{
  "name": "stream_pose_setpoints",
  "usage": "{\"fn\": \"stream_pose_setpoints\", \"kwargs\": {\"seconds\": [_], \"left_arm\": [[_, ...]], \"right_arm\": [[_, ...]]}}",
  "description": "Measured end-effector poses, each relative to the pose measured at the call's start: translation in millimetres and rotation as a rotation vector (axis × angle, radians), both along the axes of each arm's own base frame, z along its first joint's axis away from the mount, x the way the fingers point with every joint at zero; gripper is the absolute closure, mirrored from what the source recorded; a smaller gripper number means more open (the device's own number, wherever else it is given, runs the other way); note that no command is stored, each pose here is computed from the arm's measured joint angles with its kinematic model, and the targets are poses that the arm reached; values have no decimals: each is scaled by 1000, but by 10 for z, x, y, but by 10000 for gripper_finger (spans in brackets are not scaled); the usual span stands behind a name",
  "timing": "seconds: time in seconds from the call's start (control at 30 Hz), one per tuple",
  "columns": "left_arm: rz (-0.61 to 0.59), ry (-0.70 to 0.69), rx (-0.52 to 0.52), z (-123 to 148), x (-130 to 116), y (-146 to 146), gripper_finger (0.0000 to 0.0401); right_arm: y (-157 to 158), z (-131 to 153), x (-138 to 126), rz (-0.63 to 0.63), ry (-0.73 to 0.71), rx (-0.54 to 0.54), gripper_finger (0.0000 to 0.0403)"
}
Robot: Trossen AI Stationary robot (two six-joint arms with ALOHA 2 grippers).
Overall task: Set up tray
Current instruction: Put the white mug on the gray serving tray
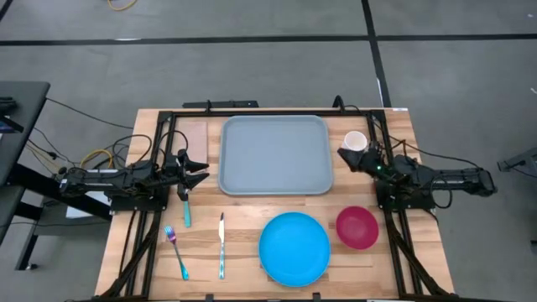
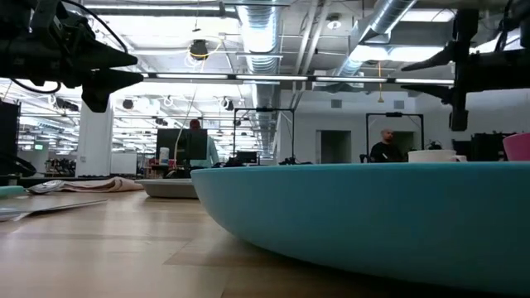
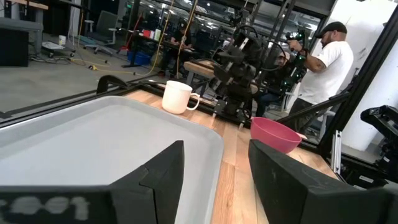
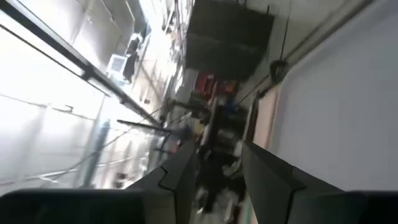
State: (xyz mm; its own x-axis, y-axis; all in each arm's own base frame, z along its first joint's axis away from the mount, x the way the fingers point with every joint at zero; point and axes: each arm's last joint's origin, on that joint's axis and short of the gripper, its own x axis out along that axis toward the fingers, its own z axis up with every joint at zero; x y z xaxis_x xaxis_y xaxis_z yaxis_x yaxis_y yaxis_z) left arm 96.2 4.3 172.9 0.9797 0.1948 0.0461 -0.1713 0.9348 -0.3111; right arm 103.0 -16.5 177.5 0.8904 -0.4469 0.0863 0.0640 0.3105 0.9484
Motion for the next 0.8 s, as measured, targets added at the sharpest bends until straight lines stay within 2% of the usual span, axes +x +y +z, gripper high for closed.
{"fn": "stream_pose_setpoints", "kwargs": {"seconds": [0.17, 0.3, 0.5, 0.63, 0.8], "left_arm": [[0, 0, 0, 1, 0, 0, 232], [0, -1, 0, 1, 0, 0, 232], [0, -1, 0, 1, 0, 0, 232], [0, -1, 0, 2, 0, 0, 232], [0, 0, 0, 0, 0, 0, 232]], "right_arm": [[-29, 331, -30, -39, 0, -181, 280], [-71, 626, 34, -87, 133, -307, 280], [-211, 1064, 267, -163, 567, -409, 280], [-377, 1234, 465, -193, 890, -360, 280], [-632, 1274, 717, -141, 1269, -268, 280]]}}
